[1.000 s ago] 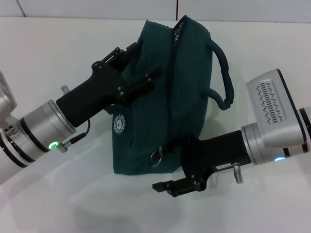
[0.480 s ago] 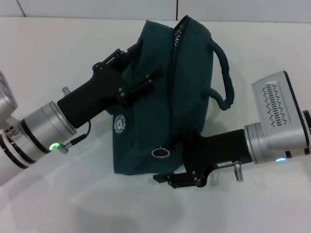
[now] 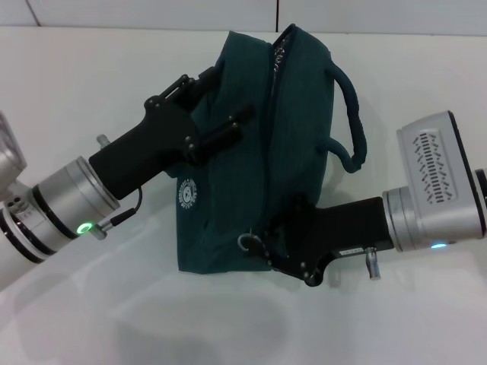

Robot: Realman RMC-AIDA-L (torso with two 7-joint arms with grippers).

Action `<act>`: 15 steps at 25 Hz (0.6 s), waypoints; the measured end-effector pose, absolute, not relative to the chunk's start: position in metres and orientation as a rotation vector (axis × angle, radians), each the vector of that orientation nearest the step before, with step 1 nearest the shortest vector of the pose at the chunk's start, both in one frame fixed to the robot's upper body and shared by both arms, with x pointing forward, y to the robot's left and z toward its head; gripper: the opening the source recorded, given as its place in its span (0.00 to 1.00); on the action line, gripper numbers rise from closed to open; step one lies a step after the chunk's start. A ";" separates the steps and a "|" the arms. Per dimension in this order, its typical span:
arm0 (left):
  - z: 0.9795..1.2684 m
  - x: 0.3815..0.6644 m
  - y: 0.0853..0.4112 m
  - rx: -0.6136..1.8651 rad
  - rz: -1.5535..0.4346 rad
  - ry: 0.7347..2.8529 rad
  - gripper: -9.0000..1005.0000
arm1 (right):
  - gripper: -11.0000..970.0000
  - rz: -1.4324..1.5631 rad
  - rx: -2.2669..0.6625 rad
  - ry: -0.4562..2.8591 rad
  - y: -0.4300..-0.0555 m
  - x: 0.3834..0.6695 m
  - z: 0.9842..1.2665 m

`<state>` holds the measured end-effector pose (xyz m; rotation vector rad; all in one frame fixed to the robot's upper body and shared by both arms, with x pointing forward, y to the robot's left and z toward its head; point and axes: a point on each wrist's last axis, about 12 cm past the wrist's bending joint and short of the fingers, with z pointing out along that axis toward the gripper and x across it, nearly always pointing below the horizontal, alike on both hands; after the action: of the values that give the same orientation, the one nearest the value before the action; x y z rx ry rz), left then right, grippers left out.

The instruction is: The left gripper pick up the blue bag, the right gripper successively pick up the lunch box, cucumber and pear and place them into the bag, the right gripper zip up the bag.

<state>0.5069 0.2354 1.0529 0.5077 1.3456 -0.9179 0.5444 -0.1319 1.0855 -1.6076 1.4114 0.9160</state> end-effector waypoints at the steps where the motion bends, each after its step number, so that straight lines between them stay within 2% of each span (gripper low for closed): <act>1: 1.053 0.506 0.236 0.506 -0.919 1.341 0.81 | 0.34 0.916 -1.613 1.402 -0.132 0.544 1.086; 2: 1.054 0.506 0.236 0.504 -0.921 1.337 0.81 | 0.31 0.916 -1.619 1.393 -0.132 0.544 1.086; 5: 1.055 0.504 0.238 0.494 -0.928 1.315 0.81 | 0.11 0.914 -1.638 1.356 -0.131 0.542 1.087; 10: 1.056 0.500 0.243 0.457 -0.924 1.303 0.81 | 0.03 0.894 -1.643 1.319 -0.133 0.543 1.089; 15: 1.055 0.490 0.252 0.407 -0.919 1.275 0.81 | 0.03 0.864 -1.654 1.268 -0.135 0.544 1.091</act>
<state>0.4895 0.2522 1.0553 0.4071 1.2754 -0.9190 0.5441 -0.1346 1.0912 -1.6537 1.2677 0.8643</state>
